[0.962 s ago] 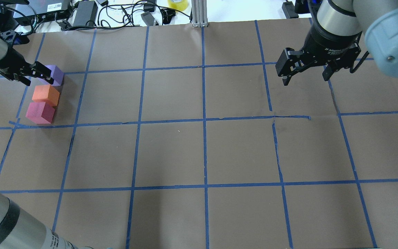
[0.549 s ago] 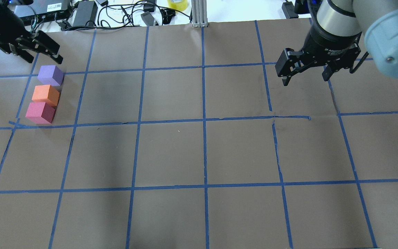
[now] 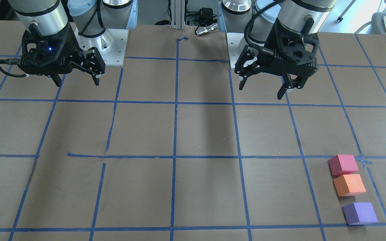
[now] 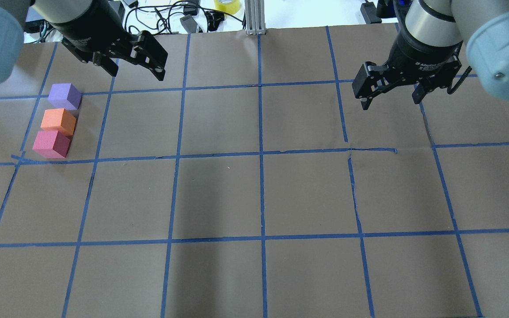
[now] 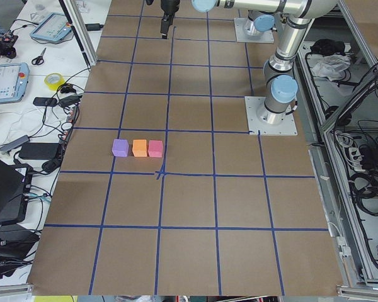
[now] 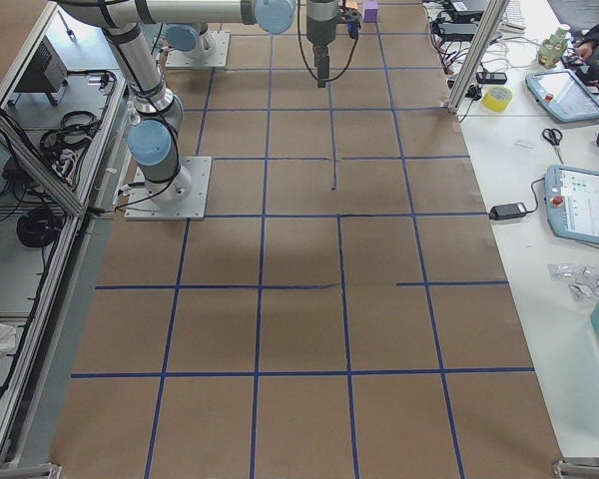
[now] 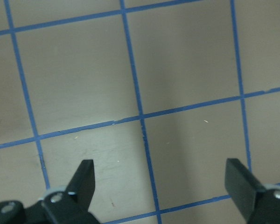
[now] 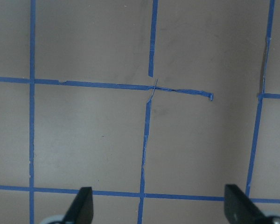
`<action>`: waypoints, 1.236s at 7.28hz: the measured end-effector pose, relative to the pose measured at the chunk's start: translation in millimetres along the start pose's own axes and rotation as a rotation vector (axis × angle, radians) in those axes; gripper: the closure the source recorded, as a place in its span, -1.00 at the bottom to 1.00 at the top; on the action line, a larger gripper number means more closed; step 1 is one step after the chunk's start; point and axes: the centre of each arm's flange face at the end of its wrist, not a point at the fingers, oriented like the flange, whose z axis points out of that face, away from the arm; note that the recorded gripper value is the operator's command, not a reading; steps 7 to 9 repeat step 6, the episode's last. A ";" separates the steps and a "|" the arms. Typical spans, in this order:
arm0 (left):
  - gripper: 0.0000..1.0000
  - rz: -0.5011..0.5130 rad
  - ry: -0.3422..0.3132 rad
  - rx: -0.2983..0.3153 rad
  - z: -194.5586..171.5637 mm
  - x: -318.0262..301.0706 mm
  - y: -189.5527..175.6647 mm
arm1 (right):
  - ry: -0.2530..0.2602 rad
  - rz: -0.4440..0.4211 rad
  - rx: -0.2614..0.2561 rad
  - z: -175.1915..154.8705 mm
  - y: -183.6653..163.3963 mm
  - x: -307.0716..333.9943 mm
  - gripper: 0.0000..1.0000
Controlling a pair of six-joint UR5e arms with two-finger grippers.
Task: Arrange blocks in a line
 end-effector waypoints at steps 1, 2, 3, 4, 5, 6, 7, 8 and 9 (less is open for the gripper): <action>-1.00 0.013 -0.010 0.000 1.1 8.5 4.5 | 0.000 0.000 -0.002 0.2 0.2 0.1 -1.00; -1.00 0.009 -0.026 0.000 -0.5 4.2 7.4 | 0.000 0.001 -0.003 0.3 0.3 0.3 -1.00; -1.00 -0.005 -0.044 -0.012 -4.7 -2.2 11.9 | 0.000 0.001 -0.003 0.3 0.2 0.3 -1.00; -1.00 -0.021 -0.058 -0.032 -8.9 -7.0 18.0 | 0.000 0.003 -0.003 0.3 0.2 0.3 -1.00; -1.00 -0.041 -0.067 -0.039 -14.9 -12.4 23.5 | 0.000 0.008 -0.003 0.3 0.2 0.4 -1.00; -1.00 -0.066 -0.077 -0.036 -21.0 -15.7 29.1 | 0.000 0.012 -0.003 0.3 0.2 0.4 -1.00; -1.00 -0.066 -0.077 -0.036 -21.0 -15.7 29.1 | 0.000 0.012 -0.003 0.3 0.2 0.4 -1.00; -1.00 -0.066 -0.077 -0.036 -21.0 -15.7 29.1 | 0.000 0.012 -0.003 0.3 0.2 0.4 -1.00; -1.00 -0.066 -0.077 -0.036 -21.0 -15.7 29.1 | 0.000 0.012 -0.003 0.3 0.2 0.4 -1.00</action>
